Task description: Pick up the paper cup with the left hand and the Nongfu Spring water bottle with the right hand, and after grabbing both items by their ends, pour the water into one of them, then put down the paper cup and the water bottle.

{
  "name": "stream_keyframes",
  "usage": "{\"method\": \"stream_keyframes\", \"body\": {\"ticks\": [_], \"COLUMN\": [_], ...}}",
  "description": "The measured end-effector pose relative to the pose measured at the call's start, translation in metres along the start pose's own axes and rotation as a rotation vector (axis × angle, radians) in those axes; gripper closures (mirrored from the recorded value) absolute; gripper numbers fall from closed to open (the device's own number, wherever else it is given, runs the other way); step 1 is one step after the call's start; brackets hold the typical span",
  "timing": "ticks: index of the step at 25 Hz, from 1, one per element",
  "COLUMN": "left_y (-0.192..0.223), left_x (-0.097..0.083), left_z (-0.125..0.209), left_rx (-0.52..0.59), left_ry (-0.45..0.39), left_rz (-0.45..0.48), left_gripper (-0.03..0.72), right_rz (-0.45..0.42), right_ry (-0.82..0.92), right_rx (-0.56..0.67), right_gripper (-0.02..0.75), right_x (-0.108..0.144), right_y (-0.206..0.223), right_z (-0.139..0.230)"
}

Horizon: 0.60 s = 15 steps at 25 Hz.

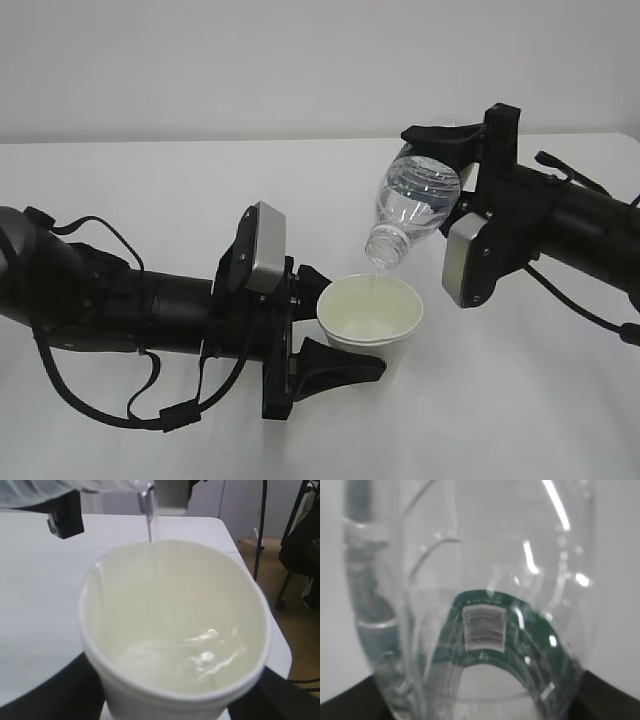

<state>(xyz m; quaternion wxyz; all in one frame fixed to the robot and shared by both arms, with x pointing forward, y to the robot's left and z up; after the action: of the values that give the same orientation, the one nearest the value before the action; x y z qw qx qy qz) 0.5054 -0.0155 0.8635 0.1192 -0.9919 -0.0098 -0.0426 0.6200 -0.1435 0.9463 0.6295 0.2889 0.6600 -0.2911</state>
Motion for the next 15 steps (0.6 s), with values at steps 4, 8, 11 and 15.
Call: {"method": "stream_keyframes", "body": {"ticks": [4, 8, 11, 15], "left_y": [0.0000, 0.0000, 0.0000, 0.0000], "left_x": [0.0002, 0.0003, 0.0003, 0.0003], "left_z": [-0.0001, -0.0001, -0.0001, -0.0001], "left_rx": [0.000, -0.001, -0.001, -0.001], "left_ry": [-0.001, -0.001, -0.001, -0.001], "left_rz": [-0.001, -0.002, -0.002, -0.002], "left_gripper": [0.205, 0.205, 0.205, 0.205], "right_rz": [0.000, 0.000, 0.000, 0.001], "right_ry": [0.031, 0.079, 0.113, 0.166], "right_rx": [0.000, 0.000, 0.000, 0.002], "right_gripper": [0.274, 0.274, 0.274, 0.274], "right_x": [0.0000, 0.0000, 0.0000, -0.0001], "right_y": [0.0000, 0.0000, 0.0000, 0.0000], "right_z": [0.0000, 0.0000, 0.0000, 0.0003]}}
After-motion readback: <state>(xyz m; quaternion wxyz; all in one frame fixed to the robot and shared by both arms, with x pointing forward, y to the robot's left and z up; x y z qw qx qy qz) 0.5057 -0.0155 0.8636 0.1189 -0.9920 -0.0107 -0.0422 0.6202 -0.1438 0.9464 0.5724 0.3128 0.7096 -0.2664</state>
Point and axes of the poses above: a point on each arm's last joint axis where the gripper is mounted, y pointing out along that axis toward the gripper, x along the wrist's bending axis when the last joint is at zero, z = x × y, the point moved 8 cm from there along y, pointing out along that axis toward the gripper, and after that the axes turned 6 degrees about y, right-handed, at the moved point
